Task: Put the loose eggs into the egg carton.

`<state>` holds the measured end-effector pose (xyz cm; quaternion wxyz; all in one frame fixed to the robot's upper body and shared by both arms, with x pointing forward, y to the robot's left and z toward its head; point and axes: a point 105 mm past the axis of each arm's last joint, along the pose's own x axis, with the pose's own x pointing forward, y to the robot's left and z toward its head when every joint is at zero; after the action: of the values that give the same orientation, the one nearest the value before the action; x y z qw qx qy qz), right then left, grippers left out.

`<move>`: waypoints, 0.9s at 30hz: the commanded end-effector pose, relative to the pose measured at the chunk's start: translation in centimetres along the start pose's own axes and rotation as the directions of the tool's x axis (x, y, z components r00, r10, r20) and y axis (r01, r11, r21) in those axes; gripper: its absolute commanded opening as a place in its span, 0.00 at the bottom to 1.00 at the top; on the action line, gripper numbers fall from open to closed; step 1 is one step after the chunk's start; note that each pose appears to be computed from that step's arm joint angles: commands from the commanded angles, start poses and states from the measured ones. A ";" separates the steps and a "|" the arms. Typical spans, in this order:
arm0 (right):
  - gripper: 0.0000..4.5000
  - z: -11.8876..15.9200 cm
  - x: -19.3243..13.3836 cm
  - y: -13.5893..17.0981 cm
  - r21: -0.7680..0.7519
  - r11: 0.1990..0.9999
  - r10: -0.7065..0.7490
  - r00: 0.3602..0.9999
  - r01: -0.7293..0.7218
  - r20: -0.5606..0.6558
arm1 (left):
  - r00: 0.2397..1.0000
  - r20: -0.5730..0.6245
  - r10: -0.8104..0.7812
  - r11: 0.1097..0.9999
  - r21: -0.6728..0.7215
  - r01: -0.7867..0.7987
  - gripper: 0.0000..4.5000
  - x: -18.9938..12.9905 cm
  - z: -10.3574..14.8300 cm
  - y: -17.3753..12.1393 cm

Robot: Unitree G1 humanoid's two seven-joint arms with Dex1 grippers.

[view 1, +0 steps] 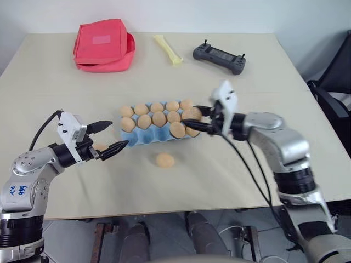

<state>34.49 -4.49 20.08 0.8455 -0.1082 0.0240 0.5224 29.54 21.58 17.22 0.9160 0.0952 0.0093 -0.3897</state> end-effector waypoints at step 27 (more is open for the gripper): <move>0.99 3.9 4.0 2.1 -0.125 0.985 0.138 0.982 -0.122 0.132 | 0.997 0.033 0.073 0.997 0.035 -0.074 1.00 -1.7 0.9 -0.2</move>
<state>34.83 1.58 20.33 0.8059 -0.1248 -0.0183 0.5785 28.22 22.75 17.31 0.9311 0.1011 0.0050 -0.3504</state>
